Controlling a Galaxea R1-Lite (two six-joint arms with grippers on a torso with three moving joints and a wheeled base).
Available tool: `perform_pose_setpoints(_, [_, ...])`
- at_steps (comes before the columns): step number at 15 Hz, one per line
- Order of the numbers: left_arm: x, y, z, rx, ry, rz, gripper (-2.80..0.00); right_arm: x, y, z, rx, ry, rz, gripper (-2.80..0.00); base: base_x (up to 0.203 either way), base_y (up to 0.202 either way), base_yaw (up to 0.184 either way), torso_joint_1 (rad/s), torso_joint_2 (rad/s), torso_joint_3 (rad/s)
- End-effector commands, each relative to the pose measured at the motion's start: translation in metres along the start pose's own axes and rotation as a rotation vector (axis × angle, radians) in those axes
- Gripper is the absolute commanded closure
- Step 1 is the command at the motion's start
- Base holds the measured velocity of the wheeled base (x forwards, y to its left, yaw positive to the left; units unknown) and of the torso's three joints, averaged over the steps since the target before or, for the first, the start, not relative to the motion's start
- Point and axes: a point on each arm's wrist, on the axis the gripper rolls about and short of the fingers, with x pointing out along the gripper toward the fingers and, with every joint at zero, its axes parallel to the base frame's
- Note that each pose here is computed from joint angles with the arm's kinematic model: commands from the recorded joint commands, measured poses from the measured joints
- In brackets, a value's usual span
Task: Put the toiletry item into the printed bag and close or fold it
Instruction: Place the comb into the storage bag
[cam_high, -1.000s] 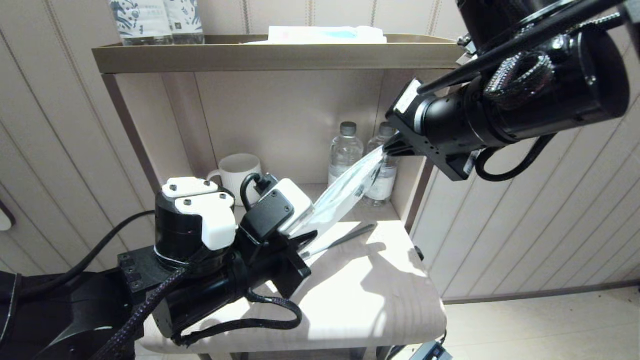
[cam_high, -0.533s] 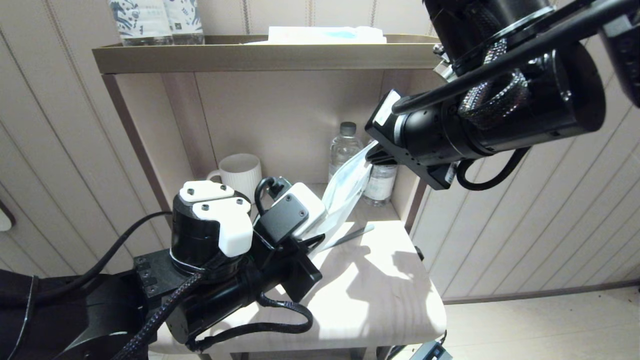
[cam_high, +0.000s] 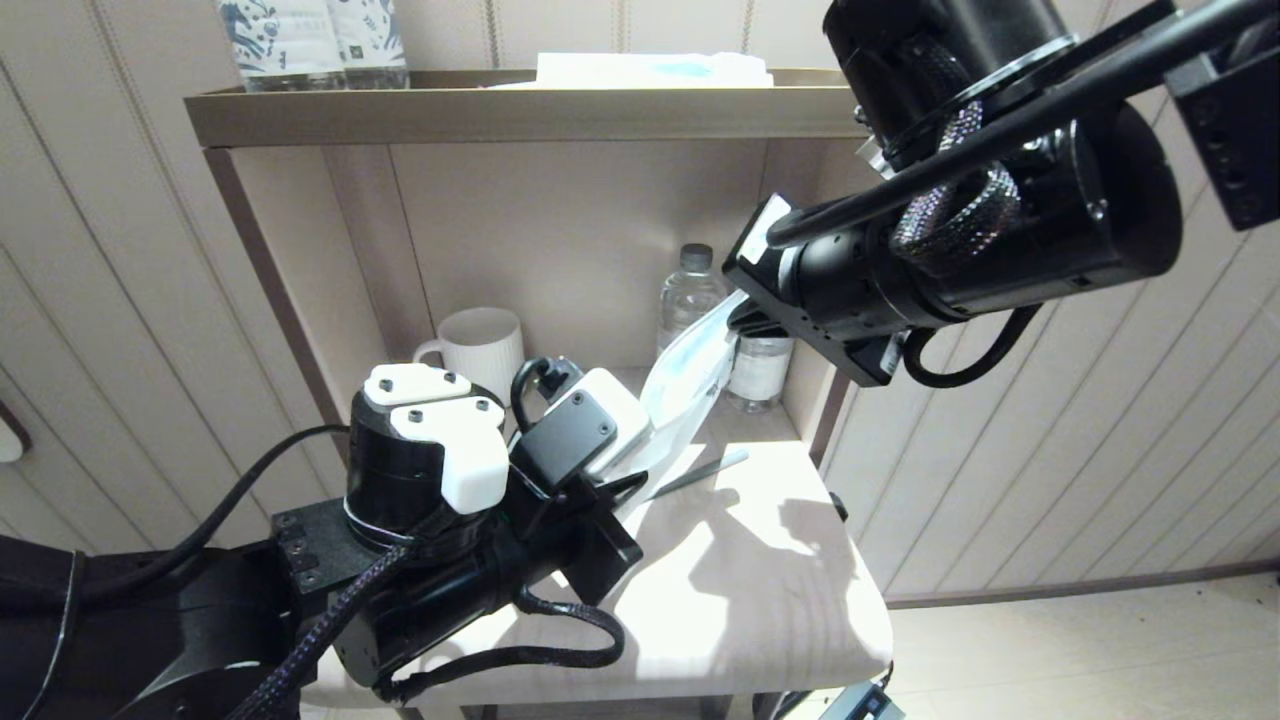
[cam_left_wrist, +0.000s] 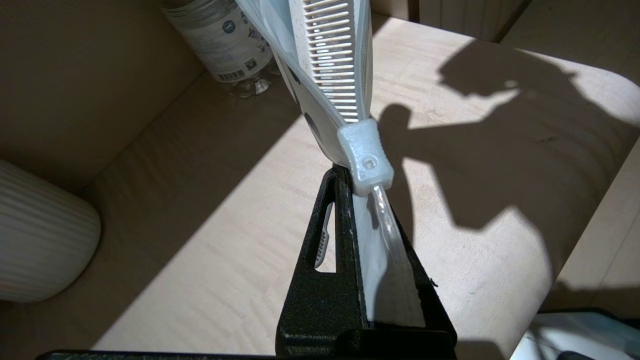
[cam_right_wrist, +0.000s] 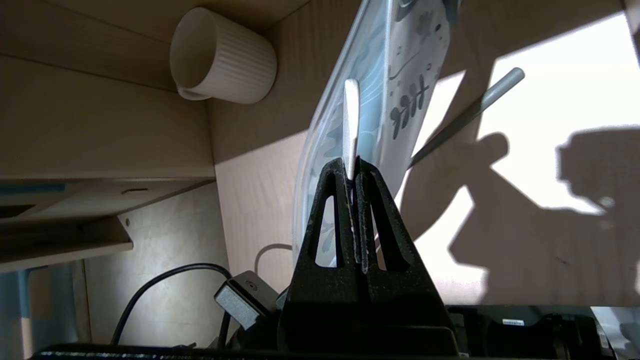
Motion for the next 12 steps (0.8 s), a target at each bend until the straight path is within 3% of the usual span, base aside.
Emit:
perform_pose_setpoints(1, [0.000, 0.001, 0.003, -0.013, -0.014, 0.005, 0.00, 0.001, -0.008, 0.008, 0.030, -0.007, -0.042, 0.00, 0.000, 0.000, 0.000, 0.000, 0.00, 0.000])
perform_pose_setpoints(3, [0.001, 0.003, 0.009, -0.027, -0.029, 0.027, 0.00, 0.005, -0.015, 0.012, 0.050, 0.001, -0.086, 0.00, 0.000, 0.000, 0.000, 0.000, 0.00, 0.000])
perform_pose_setpoints(5, [0.003, 0.007, 0.017, -0.030, -0.040, 0.091, 0.00, 0.005, -0.019, 0.019, 0.082, 0.020, -0.077, 0.00, 0.000, 0.000, 0.000, 0.000, 0.00, 0.000])
perform_pose_setpoints(12, [0.002, -0.012, 0.024, -0.012, -0.052, 0.073, 0.00, -0.001, -0.016, 0.020, 0.089, 0.030, -0.037, 0.00, 0.000, 0.000, 0.000, 0.000, 0.00, 0.000])
